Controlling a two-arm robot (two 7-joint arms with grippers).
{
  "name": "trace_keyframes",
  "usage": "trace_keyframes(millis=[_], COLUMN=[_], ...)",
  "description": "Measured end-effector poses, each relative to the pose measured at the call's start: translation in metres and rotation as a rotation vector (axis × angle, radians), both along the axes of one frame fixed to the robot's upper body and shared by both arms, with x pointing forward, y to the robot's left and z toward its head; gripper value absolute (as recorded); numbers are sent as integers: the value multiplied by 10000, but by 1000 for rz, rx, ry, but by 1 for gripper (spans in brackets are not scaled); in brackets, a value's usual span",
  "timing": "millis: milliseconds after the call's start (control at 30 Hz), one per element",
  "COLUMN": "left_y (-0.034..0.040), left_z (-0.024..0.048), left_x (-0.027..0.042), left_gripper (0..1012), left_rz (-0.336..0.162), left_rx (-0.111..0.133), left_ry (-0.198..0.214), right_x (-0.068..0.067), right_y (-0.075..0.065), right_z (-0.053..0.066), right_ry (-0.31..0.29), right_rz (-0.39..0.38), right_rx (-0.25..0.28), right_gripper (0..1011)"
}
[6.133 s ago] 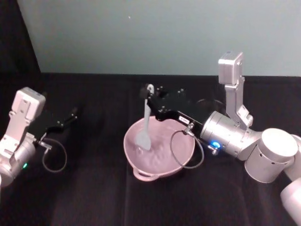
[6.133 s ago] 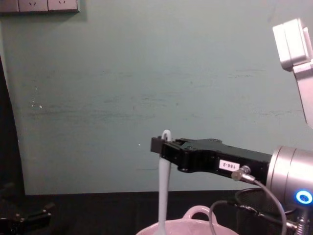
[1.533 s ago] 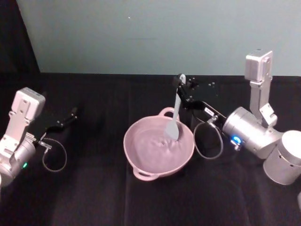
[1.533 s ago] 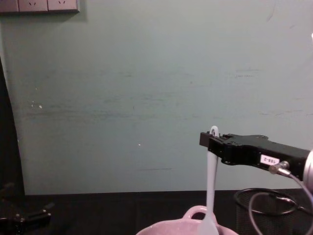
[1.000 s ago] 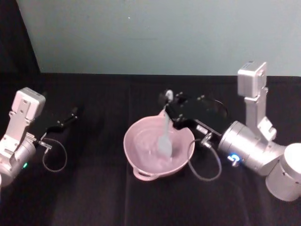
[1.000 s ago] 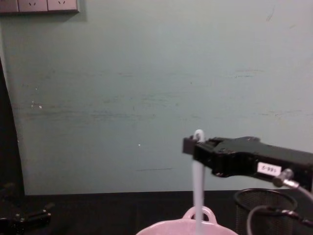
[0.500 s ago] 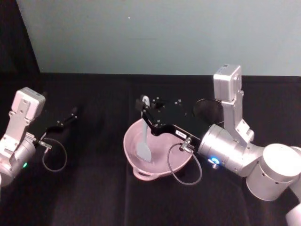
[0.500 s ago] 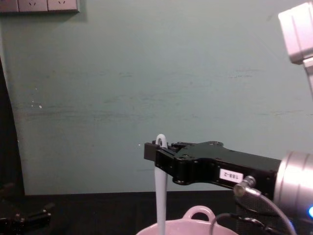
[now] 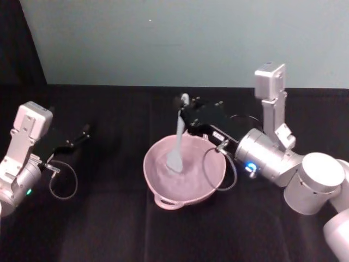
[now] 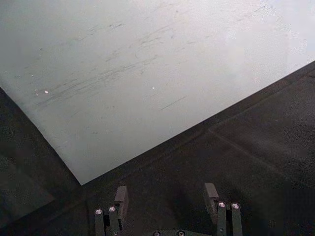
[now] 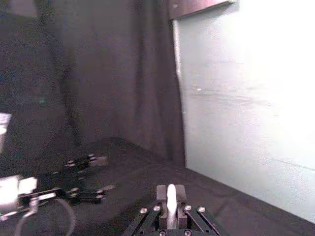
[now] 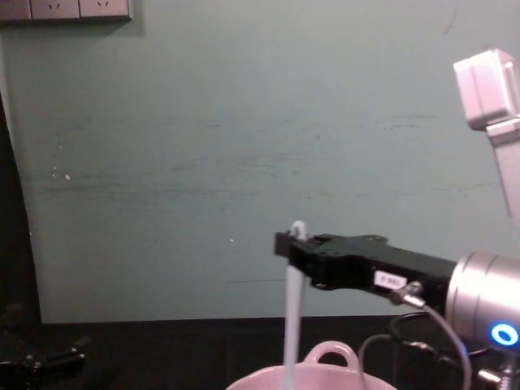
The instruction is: Use the one hand to pick up the spoon and stir the clear water in the bowl.
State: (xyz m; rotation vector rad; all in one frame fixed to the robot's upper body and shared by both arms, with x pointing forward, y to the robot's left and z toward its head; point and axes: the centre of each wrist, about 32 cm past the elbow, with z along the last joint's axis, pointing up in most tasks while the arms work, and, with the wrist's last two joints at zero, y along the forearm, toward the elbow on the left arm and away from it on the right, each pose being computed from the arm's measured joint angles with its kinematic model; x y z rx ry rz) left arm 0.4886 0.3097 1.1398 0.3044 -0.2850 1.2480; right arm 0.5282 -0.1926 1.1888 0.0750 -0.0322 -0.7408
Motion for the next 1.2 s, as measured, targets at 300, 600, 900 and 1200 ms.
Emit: trace_keyframes(millis=[300, 600, 900, 1200], left_y=[0, 0, 0, 0], left_z=[0, 0, 0, 0], left_x=[0, 0, 0, 0], left_gripper=[1011, 1011, 1011, 1011], left_rz=[0, 0, 0, 0], left_rx=[0, 0, 0, 0], left_ry=[0, 0, 0, 0], right_x=[9, -140, -361, -446], right_y=[-267, -352, -242, -32], right_z=[28, 92, 94, 74], right_ry=[-17, -31, -29, -22], right_rz=[-80, -70, -1, 70], right_rx=[-2, -39, -62, -51], right_gripper=[109, 108, 109, 108])
